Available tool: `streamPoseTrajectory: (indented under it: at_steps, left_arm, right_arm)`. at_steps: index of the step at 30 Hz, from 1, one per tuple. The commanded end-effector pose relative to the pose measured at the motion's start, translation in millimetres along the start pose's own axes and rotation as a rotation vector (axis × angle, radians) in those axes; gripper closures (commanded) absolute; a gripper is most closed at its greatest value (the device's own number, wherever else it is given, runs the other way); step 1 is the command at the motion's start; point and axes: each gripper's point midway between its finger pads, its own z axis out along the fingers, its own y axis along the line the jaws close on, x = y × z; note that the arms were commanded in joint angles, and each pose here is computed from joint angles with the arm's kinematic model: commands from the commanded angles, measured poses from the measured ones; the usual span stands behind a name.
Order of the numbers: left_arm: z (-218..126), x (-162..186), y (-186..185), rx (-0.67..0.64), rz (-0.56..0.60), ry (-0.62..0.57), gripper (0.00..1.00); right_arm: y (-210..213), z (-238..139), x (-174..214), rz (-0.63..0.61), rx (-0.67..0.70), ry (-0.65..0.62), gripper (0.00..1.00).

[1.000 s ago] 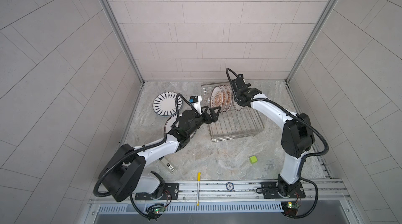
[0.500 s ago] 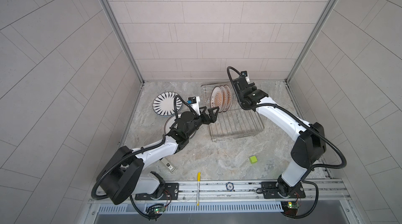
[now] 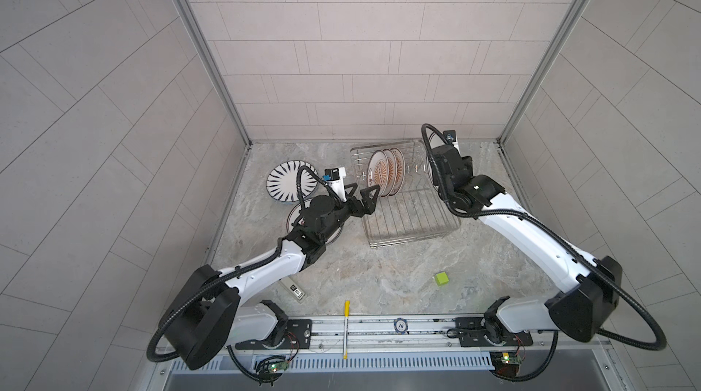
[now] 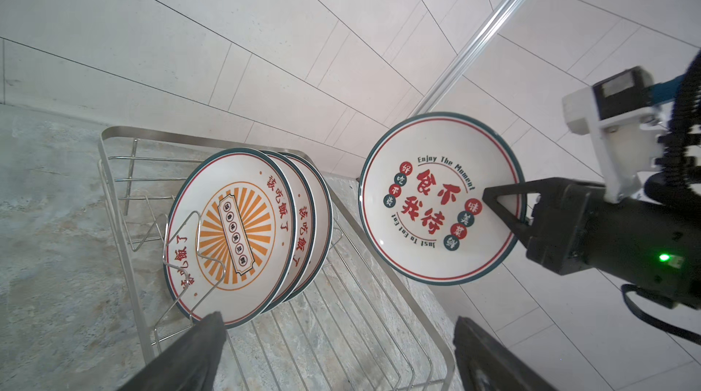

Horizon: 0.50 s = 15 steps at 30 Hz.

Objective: Unload the plates from the dish rack
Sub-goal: 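Grip the next red-text plate in the rack with the right gripper and lift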

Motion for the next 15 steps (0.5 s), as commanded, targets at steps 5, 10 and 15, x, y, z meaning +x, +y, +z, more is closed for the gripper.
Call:
streamPoseTrajectory:
  at_steps: [5, 10, 15]
  left_arm:
    - [-10, -6, -4, 0.069, 0.001, 0.011, 0.00]
    - [-22, -16, 8, 0.086, -0.047, -0.029, 0.00]
    - [-35, -20, 13, 0.083, -0.044, -0.059, 0.00]
  right_arm:
    - [11, -45, -25, 0.171, -0.305, -0.129, 1.00]
    - [24, -66, -31, 0.211, -0.497, -0.174, 1.00]
    - [52, -74, -31, 0.239, -0.732, -0.166, 1.00]
